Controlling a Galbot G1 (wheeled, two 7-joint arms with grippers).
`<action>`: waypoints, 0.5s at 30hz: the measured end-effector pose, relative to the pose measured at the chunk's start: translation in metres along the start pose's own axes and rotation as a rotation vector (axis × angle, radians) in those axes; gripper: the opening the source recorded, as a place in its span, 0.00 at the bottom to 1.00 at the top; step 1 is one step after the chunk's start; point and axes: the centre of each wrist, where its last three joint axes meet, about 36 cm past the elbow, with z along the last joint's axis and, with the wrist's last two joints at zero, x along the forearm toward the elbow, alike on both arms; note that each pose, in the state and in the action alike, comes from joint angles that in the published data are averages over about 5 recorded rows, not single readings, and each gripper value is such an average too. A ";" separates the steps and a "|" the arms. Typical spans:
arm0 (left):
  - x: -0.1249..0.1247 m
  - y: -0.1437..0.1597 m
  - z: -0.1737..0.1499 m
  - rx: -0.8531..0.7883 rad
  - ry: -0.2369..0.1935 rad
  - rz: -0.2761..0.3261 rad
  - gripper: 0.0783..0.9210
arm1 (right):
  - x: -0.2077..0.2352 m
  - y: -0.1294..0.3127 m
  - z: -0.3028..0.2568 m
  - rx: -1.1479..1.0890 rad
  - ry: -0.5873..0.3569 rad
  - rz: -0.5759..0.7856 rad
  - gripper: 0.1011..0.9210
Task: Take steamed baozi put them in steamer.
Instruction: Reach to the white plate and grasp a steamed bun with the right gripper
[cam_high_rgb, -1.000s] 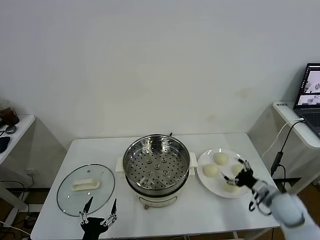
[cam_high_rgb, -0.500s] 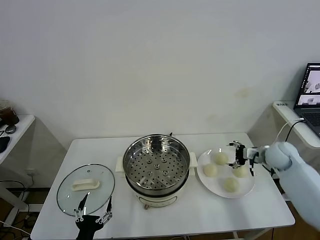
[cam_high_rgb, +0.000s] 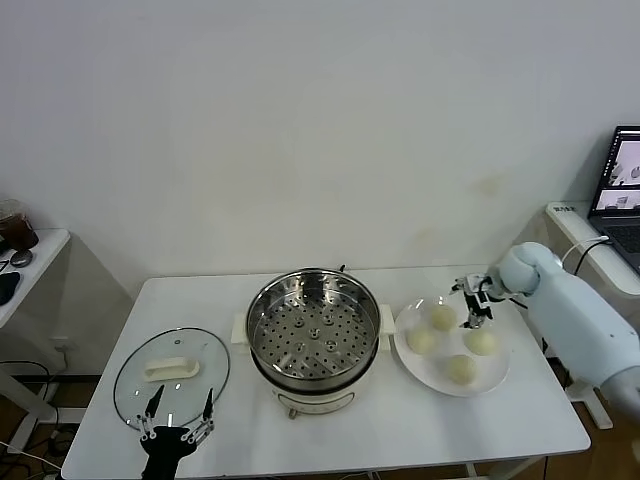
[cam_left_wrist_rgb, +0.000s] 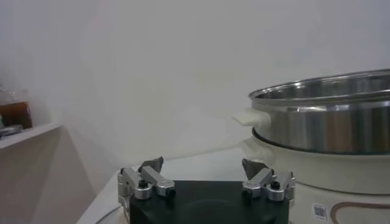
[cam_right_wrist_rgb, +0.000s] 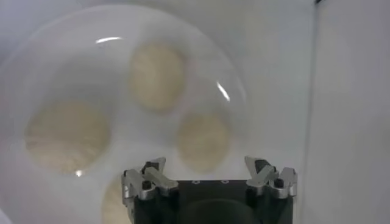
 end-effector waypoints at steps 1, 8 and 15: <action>0.000 0.000 0.000 -0.001 -0.001 -0.001 0.88 | -0.003 -0.002 -0.002 0.002 0.004 -0.009 0.88; 0.000 0.003 -0.001 -0.007 -0.009 -0.006 0.88 | -0.021 -0.010 -0.010 0.010 0.024 -0.044 0.88; 0.001 0.005 -0.002 -0.009 -0.019 -0.015 0.88 | -0.034 -0.018 -0.019 0.018 0.026 -0.039 0.87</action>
